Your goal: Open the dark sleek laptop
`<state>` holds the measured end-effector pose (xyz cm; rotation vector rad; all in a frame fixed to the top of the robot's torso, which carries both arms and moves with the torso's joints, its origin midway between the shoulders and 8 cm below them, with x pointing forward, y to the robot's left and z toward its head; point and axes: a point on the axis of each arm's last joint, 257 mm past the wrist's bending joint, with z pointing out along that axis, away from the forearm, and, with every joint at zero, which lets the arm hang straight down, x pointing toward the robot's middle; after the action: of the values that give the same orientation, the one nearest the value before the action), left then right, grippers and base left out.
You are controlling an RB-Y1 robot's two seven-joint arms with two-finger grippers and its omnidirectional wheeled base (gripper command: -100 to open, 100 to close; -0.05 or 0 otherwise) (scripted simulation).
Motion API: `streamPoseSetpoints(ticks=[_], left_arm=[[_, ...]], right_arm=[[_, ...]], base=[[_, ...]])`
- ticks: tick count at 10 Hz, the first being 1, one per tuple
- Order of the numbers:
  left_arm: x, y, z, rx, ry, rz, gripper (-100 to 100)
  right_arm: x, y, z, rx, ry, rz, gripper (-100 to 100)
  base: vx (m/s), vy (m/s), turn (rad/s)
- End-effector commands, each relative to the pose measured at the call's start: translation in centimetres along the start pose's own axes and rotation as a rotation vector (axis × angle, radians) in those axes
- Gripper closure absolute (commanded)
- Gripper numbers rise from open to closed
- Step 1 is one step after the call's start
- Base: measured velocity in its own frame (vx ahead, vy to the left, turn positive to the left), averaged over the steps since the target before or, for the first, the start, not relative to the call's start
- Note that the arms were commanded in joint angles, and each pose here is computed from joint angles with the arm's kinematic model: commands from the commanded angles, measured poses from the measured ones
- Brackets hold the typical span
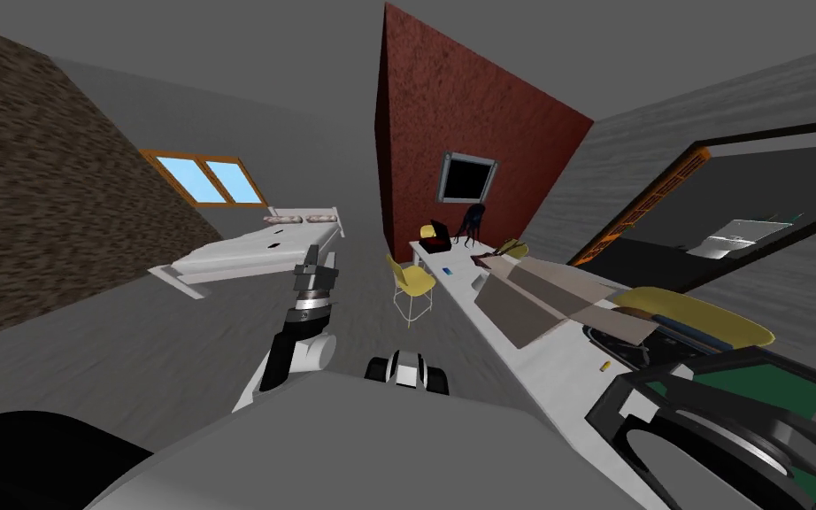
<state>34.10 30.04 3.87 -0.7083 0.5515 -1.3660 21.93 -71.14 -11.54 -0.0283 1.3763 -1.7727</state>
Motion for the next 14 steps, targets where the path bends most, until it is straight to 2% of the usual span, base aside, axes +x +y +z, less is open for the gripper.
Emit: streamPoseSetpoints(ticks=[1,3,4,8,9,12,13,14], left_arm=[[0.0,0.0,0.0,0.000,0.000,0.000,0],[0.0,0.0,0.0,0.000,0.000,0.000,0],[0.0,0.0,0.0,0.000,0.000,0.000,0],[0.0,0.0,0.0,0.000,0.000,0.000,0],[0.0,0.0,0.0,0.000,0.000,0.000,0],[0.0,0.0,0.0,0.000,0.000,0.000,0],[0.0,0.0,0.0,0.000,0.000,0.000,0],[0.0,0.0,0.0,0.000,0.000,0.000,0]], right_arm=[[0.3,-0.5,0.3,-0.007,-0.047,-0.090,-100],[0.6,-1.0,0.7,-0.012,-0.091,-0.168,-100],[0.6,-1.0,0.7,-0.012,-0.091,-0.168,-100],[0.8,-2.0,1.3,-0.025,-0.191,-0.331,-100],[0.8,-2.0,1.3,-0.025,-0.191,-0.331,-100],[0.6,-2.5,1.5,-0.038,-0.275,-0.452,-100],[0.6,-2.5,1.5,-0.038,-0.275,-0.452,-100],[0.5,-2.7,1.6,-0.044,-0.304,-0.491,-100]], base=[[-0.237,-0.147,0.330],[-0.245,-0.146,0.332],[-0.227,-0.095,0.080],[-0.265,-0.085,0.316],[-0.240,-0.088,0.110],[-0.252,-0.074,0.288],[-0.240,-0.060,0.100],[-0.217,-0.046,0.170]])
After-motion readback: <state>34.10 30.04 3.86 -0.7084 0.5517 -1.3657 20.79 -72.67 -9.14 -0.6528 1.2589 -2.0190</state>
